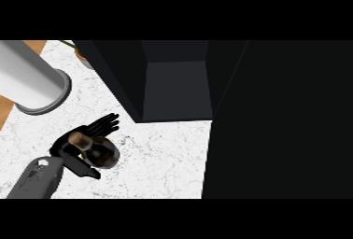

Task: Pick up the wine, place it into the cabinet and close the cabinet

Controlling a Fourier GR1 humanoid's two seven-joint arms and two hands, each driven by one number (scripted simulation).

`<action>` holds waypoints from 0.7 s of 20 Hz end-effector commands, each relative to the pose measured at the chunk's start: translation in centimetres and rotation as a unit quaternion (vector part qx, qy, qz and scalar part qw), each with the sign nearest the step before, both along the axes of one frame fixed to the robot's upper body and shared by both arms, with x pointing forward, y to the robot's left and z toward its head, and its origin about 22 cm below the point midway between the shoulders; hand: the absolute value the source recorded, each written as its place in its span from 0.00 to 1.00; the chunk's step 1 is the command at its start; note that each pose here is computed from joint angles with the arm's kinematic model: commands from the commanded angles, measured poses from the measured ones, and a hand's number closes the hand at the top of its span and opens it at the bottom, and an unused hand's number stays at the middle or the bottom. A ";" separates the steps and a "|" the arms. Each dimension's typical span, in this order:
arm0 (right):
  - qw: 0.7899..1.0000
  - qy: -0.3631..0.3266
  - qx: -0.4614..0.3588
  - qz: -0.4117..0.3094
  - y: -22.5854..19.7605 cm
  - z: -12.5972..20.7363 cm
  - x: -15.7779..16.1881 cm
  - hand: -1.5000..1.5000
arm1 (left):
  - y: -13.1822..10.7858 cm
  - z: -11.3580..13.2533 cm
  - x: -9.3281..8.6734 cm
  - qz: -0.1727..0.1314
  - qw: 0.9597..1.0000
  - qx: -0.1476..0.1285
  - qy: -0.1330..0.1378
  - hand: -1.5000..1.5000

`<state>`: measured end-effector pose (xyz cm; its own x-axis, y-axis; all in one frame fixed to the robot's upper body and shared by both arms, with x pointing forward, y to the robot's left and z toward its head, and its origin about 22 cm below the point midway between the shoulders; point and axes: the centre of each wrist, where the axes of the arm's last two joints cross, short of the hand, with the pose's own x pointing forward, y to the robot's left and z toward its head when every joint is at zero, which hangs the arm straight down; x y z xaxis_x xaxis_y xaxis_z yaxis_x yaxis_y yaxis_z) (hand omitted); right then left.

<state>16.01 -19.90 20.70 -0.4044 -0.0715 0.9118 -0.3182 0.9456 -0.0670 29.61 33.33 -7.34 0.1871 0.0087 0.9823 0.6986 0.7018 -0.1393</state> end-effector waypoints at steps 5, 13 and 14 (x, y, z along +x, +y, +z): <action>1.000 0.001 -0.002 0.020 -0.2 0.2 -0.5 0.00 | -1.0 -3.0 -1.5 -0.054 0.992 -0.109 0.039 0.00; 1.000 -0.001 0.009 0.018 0.2 0.2 -0.9 0.00 | -2.5 -3.5 -1.6 -0.063 0.989 -0.130 0.025 0.00; 1.000 0.001 0.013 0.010 -0.1 -0.1 0.0 0.00 | -3.7 -2.9 -0.4 -0.076 0.988 -0.136 0.024 0.00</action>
<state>16.10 -19.66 20.52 -0.4004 -0.0787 0.9130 -0.3311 0.9414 -0.0641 29.82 31.82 -8.59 0.2101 0.0411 0.9768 0.7066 0.6841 -0.1808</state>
